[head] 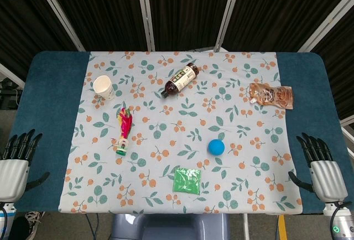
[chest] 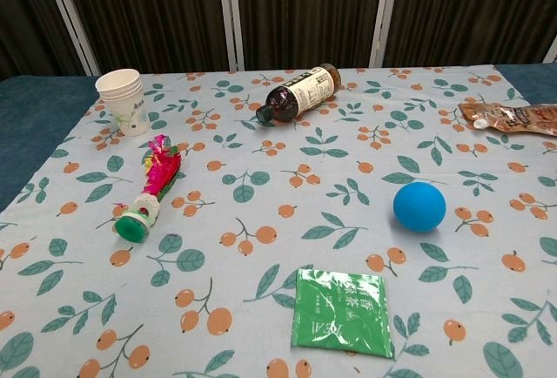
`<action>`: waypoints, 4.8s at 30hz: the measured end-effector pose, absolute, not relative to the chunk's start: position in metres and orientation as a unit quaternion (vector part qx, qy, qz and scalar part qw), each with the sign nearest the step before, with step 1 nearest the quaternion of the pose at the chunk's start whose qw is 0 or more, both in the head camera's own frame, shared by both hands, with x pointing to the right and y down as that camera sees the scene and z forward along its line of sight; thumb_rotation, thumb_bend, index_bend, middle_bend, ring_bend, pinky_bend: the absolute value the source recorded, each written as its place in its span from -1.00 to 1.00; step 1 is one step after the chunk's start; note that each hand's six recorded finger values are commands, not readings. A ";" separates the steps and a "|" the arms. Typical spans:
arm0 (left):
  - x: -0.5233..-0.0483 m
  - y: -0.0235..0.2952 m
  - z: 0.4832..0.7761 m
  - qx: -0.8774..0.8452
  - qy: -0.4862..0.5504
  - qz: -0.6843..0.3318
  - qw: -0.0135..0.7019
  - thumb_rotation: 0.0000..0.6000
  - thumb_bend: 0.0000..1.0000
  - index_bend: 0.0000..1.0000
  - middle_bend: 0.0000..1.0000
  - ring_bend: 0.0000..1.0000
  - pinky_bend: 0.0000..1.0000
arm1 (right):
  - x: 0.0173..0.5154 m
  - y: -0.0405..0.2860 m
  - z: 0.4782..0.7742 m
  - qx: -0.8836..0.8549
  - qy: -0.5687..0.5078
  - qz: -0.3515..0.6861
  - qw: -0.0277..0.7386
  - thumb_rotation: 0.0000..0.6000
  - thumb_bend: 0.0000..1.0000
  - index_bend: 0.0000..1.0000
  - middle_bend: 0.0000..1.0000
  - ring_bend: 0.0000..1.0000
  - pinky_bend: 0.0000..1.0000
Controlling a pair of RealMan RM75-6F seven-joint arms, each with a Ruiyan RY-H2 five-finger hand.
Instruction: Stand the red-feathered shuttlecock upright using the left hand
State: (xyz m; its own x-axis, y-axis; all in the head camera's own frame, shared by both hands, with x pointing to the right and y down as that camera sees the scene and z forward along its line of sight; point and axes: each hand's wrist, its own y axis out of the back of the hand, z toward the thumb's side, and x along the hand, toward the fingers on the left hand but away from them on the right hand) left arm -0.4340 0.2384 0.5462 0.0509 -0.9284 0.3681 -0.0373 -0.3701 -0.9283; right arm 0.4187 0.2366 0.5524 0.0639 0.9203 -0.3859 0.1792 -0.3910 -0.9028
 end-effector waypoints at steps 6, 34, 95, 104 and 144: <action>-0.433 0.239 0.546 -0.607 0.396 -0.562 0.398 1.00 -0.64 -0.98 -1.00 -1.00 -1.00 | 0.419 0.237 0.551 -0.641 -0.430 0.532 0.347 1.00 -0.69 -0.95 -1.00 -1.00 -1.00; -0.422 0.218 0.557 -0.620 0.373 -0.549 0.418 1.00 -0.64 -0.68 -1.00 -1.00 -1.00 | 0.419 0.238 0.550 -0.641 -0.427 0.534 0.348 1.00 -0.69 -0.95 -1.00 -1.00 -1.00; -0.267 0.047 0.752 -0.681 0.138 -0.492 0.524 1.00 -0.55 0.01 -0.95 -1.00 -0.97 | 0.424 0.235 0.552 -0.641 -0.430 0.532 0.347 1.00 -0.69 -0.95 -1.00 -1.00 -1.00; -0.267 0.046 0.761 -0.679 0.134 -0.503 0.518 1.00 -0.50 0.02 -0.94 -1.00 -0.97 | 0.424 0.235 0.553 -0.641 -0.431 0.533 0.344 1.00 -0.69 -0.95 -1.00 -1.00 -1.00; -0.253 0.045 0.753 -0.691 0.150 -0.479 0.520 1.00 0.07 0.19 -0.85 -1.00 -0.95 | 0.424 0.235 0.553 -0.641 -0.432 0.535 0.341 1.00 -0.69 -0.95 -1.00 -1.00 -1.00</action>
State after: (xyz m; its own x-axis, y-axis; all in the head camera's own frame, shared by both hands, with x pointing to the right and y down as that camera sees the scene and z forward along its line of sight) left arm -0.2525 0.0448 0.7530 0.4963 -0.7052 0.5063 0.2920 -0.4136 -0.8624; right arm 0.4239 0.2350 0.5532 0.0541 0.9190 -0.3905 0.1884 -0.3934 -0.8998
